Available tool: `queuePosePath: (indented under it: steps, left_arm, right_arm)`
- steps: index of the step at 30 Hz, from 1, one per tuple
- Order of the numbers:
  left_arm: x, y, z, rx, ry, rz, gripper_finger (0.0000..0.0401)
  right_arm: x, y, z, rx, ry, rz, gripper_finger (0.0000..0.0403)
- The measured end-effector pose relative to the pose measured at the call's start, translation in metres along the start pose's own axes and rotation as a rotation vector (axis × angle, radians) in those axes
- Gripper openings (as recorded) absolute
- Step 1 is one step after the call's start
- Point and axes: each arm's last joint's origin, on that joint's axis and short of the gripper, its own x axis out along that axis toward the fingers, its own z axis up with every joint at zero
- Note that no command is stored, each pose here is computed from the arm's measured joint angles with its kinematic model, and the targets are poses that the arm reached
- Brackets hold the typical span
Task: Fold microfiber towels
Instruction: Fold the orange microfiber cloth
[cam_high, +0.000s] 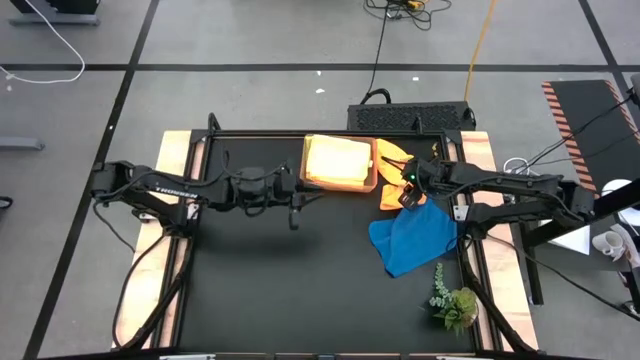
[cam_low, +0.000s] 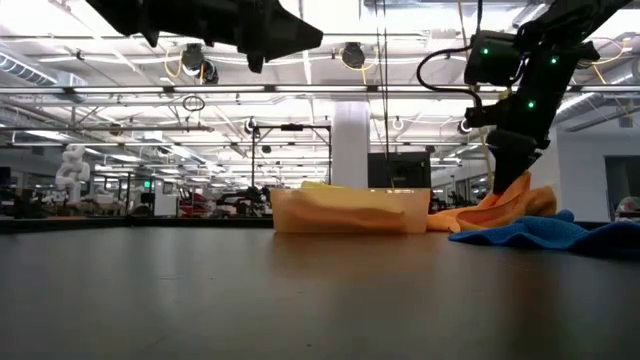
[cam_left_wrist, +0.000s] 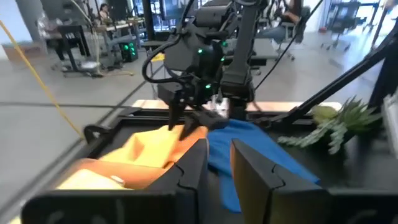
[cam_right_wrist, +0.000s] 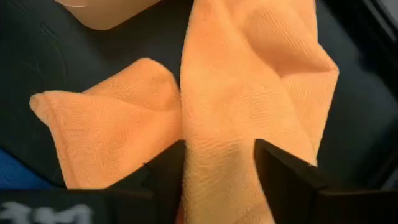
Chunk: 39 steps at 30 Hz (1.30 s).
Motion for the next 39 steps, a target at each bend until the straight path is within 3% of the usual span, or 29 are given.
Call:
queuePosePath:
  steps: [3,7,13,19,24,28,32,36,39]
  left_arm:
    - [-0.001,-0.009,0.0,-0.072,0.006,-0.032,0.0072]
    - [-0.002,-0.025,-0.003,-0.072,0.038,-0.083,0.0072]
    - [-0.006,-0.043,-0.005,-0.01,0.063,-0.057,0.0072]
    - [-0.007,-0.046,-0.008,-0.005,0.091,-0.048,0.0072]
    - [-0.007,-0.047,-0.008,-0.02,0.096,-0.048,0.0072]
    - [-0.008,-0.052,-0.008,-0.02,0.095,-0.063,0.0072]
    - [-0.01,-0.061,-0.009,-0.022,0.102,-0.121,0.0072]
    - [-0.016,-0.079,-0.013,-0.023,0.156,-0.201,0.0072]
    - [-0.021,-0.089,-0.019,-0.034,0.209,-0.188,0.0072]
  right_arm:
    - [0.0,0.0,0.0,-0.006,-0.005,-0.011,0.0125]
    - [-0.002,0.0,-0.001,-0.014,0.0,-0.01,0.0026]
    - [-0.03,0.004,0.012,0.005,-0.077,0.07,0.0003]
    - [-0.105,0.026,0.044,-0.006,-0.414,0.374,0.0001]
    - [-0.158,0.055,0.05,-0.167,-0.647,0.739,0.0001]
    - [-0.18,0.08,0.045,-0.269,-0.774,0.91,0.0001]
    - [-0.183,0.101,0.044,-0.302,-0.809,0.934,0.0001]
    - [-0.175,0.112,0.048,-0.268,-0.833,0.82,0.0]
    - [-0.166,0.116,0.053,-0.246,-0.823,0.741,0.0]
